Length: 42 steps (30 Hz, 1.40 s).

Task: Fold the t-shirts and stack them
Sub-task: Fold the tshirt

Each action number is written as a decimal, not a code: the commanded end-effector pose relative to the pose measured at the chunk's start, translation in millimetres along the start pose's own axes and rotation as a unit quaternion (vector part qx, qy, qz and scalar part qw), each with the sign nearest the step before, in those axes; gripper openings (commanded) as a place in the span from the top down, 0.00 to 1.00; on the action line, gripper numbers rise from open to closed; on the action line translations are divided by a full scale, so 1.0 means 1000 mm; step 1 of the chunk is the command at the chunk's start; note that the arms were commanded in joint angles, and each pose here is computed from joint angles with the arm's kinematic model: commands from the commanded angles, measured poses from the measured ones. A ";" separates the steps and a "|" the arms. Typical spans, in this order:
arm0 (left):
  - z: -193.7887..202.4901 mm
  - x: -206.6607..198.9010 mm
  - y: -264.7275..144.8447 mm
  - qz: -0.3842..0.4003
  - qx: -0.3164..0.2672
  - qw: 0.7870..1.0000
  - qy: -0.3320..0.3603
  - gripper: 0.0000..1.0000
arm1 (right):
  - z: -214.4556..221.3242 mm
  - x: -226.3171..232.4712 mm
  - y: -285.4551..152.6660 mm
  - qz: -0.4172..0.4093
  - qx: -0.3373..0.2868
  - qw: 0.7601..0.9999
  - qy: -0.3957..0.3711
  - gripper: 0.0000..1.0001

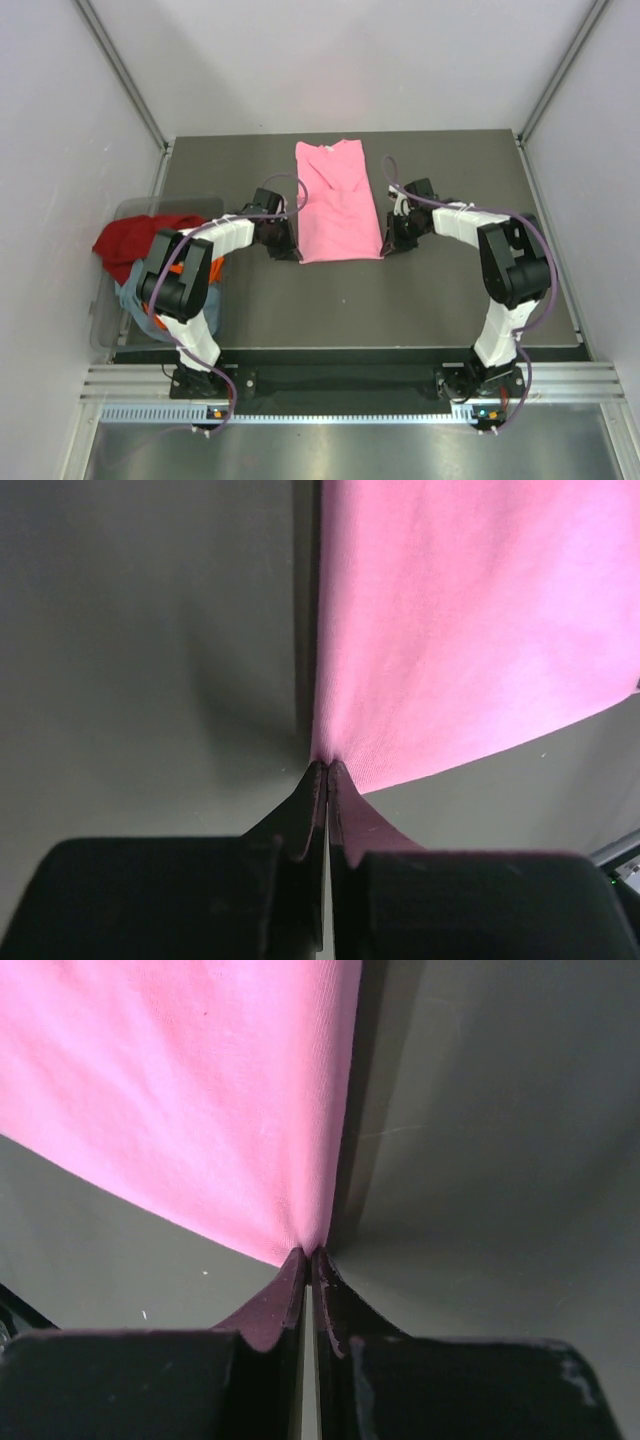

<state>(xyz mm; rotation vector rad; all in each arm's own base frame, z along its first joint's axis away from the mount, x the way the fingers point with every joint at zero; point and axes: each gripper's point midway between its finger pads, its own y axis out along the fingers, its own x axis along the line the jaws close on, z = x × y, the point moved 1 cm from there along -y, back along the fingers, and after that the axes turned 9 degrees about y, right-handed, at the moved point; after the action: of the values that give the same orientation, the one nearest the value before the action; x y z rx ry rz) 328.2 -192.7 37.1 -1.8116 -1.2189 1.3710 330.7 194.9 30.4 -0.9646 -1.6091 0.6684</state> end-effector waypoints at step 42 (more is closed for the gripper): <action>-0.078 -0.057 -0.017 -0.002 -0.083 0.995 0.052 0.73 | -0.060 0.041 -0.037 -0.002 -0.096 0.991 -0.094 0.60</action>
<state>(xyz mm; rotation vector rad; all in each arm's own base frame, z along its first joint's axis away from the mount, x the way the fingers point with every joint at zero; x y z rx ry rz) 368.8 -230.9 101.2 -1.9402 -1.3076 1.2391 355.7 201.7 95.3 -1.1053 -1.7898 0.6105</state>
